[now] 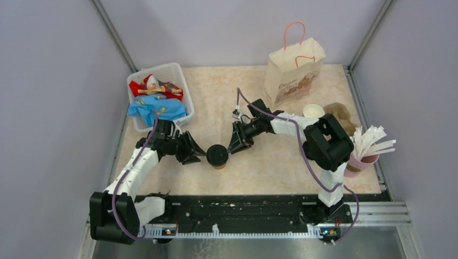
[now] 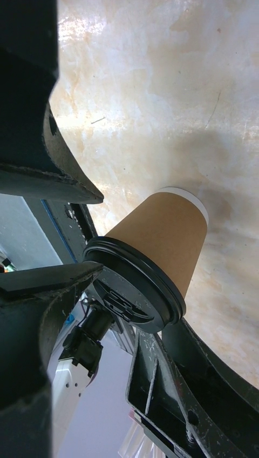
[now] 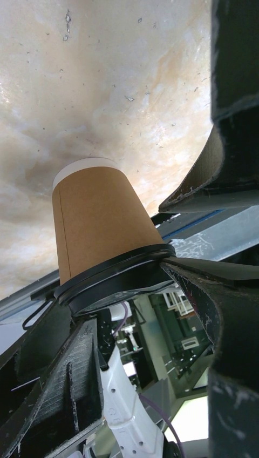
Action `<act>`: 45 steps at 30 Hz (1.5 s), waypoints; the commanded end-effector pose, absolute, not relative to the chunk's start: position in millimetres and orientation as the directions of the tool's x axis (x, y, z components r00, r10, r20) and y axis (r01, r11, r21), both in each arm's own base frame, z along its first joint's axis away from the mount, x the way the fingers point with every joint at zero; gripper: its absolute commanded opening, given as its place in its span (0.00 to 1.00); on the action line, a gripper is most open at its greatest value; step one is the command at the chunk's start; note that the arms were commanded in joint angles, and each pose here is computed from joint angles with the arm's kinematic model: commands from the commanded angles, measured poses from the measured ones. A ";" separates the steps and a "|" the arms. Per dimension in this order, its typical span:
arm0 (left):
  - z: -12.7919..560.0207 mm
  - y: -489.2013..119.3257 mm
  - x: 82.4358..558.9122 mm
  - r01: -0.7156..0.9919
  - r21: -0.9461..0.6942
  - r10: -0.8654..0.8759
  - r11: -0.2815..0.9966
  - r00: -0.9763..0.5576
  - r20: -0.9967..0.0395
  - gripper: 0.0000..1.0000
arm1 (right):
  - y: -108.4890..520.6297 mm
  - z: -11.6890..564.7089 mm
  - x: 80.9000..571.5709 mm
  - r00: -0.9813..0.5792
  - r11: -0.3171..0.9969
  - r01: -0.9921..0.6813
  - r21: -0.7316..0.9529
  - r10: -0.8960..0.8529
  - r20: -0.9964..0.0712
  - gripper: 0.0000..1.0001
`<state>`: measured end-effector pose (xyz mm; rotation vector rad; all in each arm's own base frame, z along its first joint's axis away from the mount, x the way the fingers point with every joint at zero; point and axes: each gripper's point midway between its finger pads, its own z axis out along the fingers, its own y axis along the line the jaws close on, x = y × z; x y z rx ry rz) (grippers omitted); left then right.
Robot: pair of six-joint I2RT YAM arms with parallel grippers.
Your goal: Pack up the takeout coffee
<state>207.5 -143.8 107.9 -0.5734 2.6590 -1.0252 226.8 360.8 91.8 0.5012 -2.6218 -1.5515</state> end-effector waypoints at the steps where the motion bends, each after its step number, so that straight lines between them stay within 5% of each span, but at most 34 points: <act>1: 113.3 -147.9 216.5 -0.231 -0.707 -0.425 0.668 -0.899 -0.107 0.50 | 367.9 99.5 233.1 -0.932 0.436 -0.316 0.843 -0.309 -0.189 0.35; 24: 92.2 -148.3 214.4 -0.256 -0.675 -0.417 0.691 -0.905 -0.083 0.45 | 368.9 94.8 233.8 -0.934 0.438 -0.305 0.846 -0.310 -0.177 0.35; 45: 32.4 -123.8 186.9 -0.349 -0.376 -0.377 0.858 -0.926 -0.001 0.37 | 340.2 50.6 240.7 -0.974 0.571 -0.199 0.796 -0.203 -0.098 0.36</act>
